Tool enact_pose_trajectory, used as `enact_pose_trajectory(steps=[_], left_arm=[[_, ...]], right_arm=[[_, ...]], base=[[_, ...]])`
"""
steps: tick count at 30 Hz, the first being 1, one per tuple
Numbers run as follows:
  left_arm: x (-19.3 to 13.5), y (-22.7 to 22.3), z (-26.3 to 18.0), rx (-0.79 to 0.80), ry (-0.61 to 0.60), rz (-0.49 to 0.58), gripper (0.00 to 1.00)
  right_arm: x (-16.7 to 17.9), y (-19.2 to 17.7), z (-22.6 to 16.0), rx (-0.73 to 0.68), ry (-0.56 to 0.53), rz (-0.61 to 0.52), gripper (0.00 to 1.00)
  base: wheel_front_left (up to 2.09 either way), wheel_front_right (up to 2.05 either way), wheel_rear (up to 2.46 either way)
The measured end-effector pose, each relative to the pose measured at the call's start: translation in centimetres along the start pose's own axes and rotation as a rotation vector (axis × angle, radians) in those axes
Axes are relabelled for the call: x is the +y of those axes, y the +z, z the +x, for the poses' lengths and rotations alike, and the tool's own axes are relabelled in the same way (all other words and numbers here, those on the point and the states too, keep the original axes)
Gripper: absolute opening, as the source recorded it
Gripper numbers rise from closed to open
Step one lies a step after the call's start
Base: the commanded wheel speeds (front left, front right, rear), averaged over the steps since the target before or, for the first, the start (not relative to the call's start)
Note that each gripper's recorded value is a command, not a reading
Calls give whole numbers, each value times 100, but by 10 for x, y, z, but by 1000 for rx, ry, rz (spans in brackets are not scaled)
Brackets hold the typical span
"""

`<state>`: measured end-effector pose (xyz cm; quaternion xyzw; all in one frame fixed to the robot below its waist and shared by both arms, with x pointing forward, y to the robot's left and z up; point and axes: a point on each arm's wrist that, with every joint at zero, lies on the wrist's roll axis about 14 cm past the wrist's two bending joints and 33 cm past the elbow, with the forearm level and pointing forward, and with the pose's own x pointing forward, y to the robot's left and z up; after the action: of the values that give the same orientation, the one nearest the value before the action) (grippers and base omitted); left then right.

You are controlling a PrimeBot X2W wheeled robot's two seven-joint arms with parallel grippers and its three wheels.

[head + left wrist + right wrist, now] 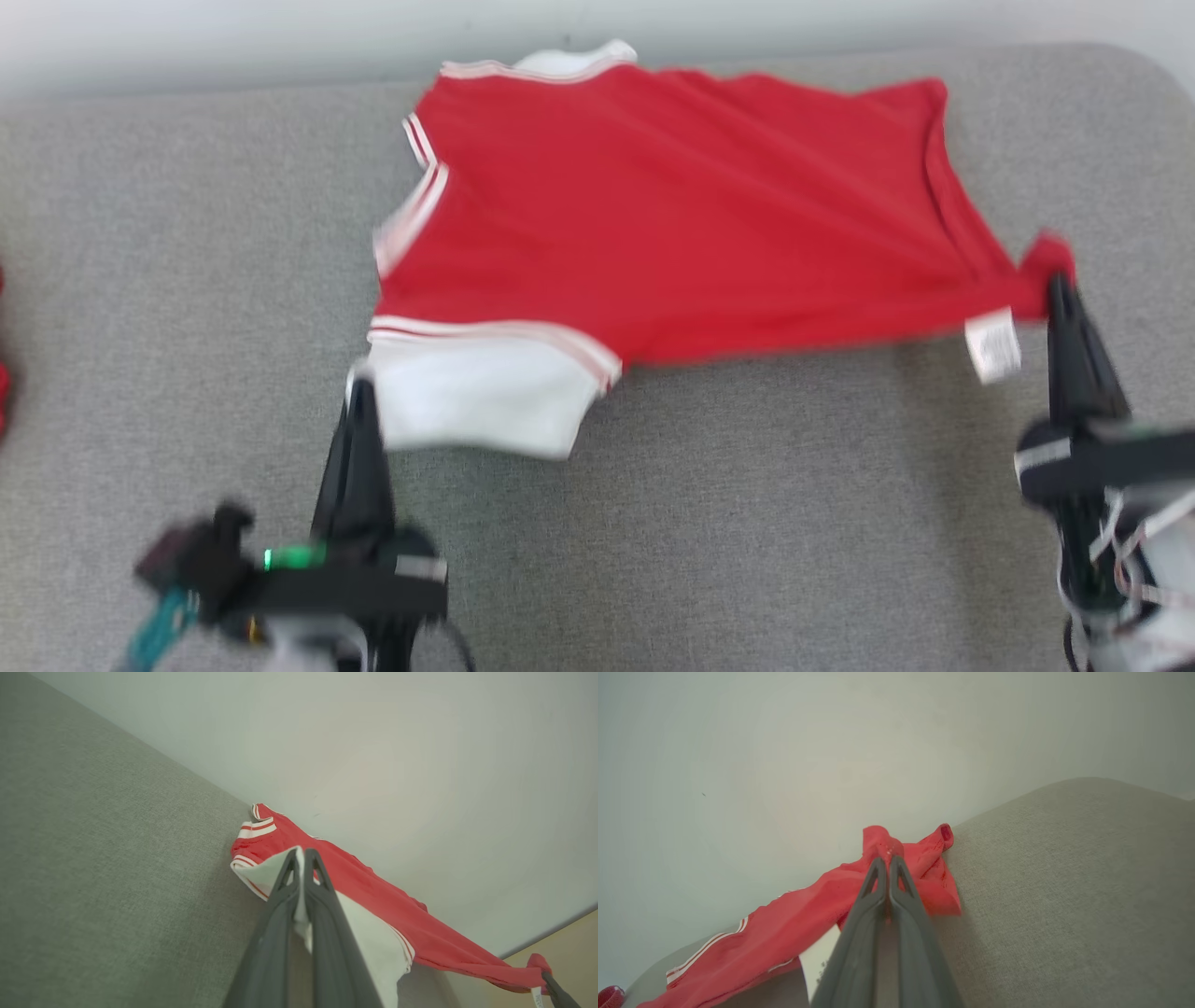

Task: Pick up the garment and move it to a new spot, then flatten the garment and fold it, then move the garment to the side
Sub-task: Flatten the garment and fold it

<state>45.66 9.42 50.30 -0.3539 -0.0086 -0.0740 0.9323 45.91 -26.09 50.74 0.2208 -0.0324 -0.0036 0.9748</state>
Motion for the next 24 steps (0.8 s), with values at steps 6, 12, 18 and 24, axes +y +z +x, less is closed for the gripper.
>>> enact_pose_trajectory(steps=[6,12,18,24], left_arm=[[42,-11,-58,50,179,-15,0],[69,-20,-106,95,298,-7,0],[84,-25,-138,118,369,-3,0],[81,-21,-136,103,355,-17,0]], right_arm=[[-16,-19,-44,57,-65,-16,0],[-32,-49,-89,155,-131,-31,0],[-35,-71,-119,222,-167,-3,0],[-31,-71,-120,212,-164,0,0]], base=[[0,0,0],[0,0,0],[0,0,0],[0,0,0]])
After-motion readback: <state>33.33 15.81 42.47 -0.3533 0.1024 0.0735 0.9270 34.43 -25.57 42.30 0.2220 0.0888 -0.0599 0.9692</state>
